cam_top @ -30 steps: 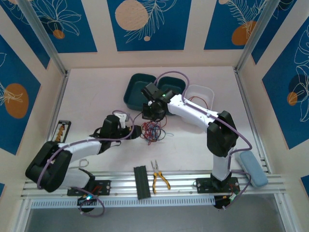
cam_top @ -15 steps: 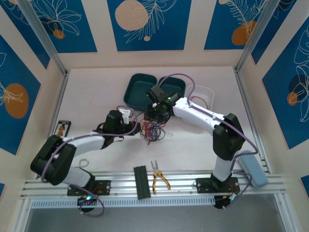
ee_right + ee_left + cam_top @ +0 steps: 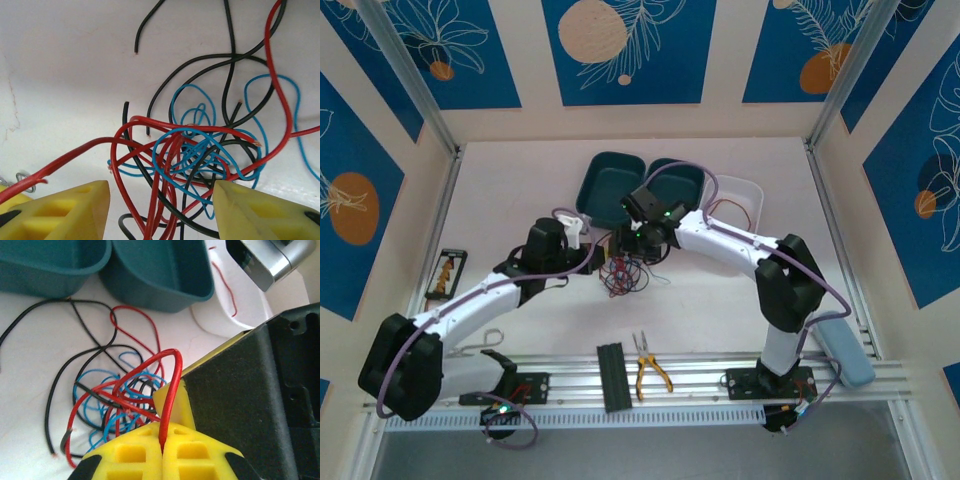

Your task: Untangle the cables

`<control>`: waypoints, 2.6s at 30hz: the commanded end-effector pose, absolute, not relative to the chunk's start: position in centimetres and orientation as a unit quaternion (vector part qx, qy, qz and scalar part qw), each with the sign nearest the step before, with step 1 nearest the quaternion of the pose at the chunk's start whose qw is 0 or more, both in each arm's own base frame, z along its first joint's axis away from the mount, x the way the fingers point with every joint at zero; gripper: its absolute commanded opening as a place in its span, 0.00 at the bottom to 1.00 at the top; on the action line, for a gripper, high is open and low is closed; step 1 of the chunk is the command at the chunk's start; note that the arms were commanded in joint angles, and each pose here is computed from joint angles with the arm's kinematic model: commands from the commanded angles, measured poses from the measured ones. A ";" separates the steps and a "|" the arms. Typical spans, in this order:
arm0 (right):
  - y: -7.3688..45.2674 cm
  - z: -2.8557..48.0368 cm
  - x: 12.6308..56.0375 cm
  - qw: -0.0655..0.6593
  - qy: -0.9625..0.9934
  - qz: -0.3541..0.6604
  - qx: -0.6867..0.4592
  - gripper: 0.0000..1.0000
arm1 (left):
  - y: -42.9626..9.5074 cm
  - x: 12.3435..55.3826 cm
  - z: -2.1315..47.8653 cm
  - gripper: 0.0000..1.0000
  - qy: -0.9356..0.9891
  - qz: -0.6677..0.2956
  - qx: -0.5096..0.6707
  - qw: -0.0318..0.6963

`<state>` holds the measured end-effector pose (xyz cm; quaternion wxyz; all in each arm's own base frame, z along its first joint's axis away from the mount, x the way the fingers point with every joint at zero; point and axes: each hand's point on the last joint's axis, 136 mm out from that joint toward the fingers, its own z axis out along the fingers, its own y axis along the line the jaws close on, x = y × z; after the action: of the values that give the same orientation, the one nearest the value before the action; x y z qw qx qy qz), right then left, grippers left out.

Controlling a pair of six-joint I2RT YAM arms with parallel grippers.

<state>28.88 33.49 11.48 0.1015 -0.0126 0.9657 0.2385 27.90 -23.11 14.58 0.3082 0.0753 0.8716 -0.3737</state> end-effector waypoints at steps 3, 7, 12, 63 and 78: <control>34.2 7.8 27.4 0.060 0.970 0.237 -0.006 0.57 | -22.9 28.6 19.5 0.00 0.850 -0.376 0.081 0.359; 33.3 5.8 27.0 0.048 0.975 0.219 0.007 0.58 | -22.3 28.9 22.7 0.00 0.837 -0.365 0.090 0.396; 32.2 4.0 27.0 0.036 0.979 0.198 0.026 0.58 | -21.6 28.7 25.9 0.00 0.824 -0.354 0.103 0.430; 36.3 27.0 26.1 0.436 0.770 0.360 -0.297 0.58 | -21.3 26.8 45.7 0.00 0.711 -0.366 0.193 0.569; 39.0 25.5 29.0 0.436 0.779 0.356 -0.278 0.36 | -20.6 25.6 47.7 0.00 0.694 -0.373 0.191 0.586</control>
<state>28.41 38.50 23.09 0.4077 -0.2867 0.7947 0.3463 26.70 -21.33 45.10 0.5611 0.1902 0.7178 -0.3658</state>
